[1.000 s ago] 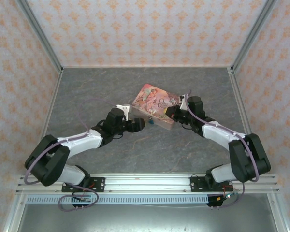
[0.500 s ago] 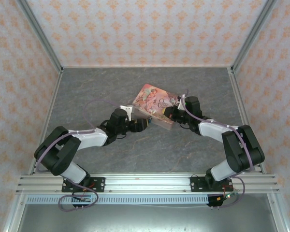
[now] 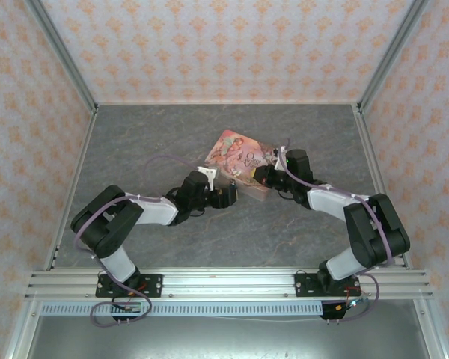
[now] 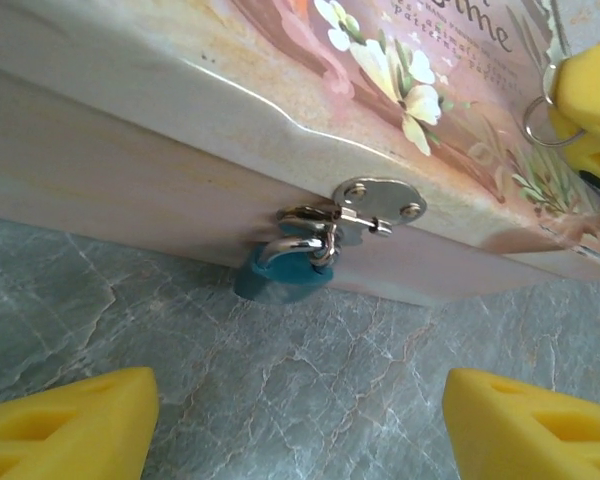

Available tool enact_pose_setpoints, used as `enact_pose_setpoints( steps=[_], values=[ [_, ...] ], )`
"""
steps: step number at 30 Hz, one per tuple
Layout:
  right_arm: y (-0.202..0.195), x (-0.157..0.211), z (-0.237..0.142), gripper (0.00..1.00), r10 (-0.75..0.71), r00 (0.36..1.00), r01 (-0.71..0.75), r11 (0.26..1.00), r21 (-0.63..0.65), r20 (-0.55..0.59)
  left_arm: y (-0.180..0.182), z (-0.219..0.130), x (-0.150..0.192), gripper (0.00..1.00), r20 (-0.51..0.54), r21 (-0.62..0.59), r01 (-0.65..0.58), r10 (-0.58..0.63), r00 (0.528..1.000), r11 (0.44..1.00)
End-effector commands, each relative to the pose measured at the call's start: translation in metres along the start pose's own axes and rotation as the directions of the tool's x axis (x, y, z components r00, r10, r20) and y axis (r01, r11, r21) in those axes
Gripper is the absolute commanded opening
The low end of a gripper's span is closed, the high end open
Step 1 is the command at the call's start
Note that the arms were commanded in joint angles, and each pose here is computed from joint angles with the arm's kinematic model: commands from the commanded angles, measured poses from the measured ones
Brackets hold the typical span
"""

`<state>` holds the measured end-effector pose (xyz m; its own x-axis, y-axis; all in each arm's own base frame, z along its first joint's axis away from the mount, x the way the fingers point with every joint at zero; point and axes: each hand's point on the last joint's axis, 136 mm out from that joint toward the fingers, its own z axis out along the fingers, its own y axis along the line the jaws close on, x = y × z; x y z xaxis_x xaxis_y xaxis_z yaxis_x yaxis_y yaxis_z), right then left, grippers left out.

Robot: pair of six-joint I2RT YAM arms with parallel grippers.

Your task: Unlock the padlock with the key

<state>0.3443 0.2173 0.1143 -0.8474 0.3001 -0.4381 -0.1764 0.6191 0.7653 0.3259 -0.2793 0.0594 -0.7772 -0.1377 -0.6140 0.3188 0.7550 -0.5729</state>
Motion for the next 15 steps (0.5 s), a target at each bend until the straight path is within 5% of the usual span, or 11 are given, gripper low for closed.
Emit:
enact_pose_setpoints(
  steps=[1,15],
  values=[
    [-0.013,0.015,-0.002,0.0,0.014,0.999,-0.012,0.998,0.055,-0.047,-0.009,0.004,-0.021,0.74,0.069,0.003,-0.055,0.054,0.996,0.998],
    [-0.013,0.015,-0.001,0.0,0.009,0.999,-0.006,0.999,0.054,-0.051,0.0,0.015,-0.022,0.71,0.076,-0.042,-0.131,0.134,0.988,0.99]
  ],
)
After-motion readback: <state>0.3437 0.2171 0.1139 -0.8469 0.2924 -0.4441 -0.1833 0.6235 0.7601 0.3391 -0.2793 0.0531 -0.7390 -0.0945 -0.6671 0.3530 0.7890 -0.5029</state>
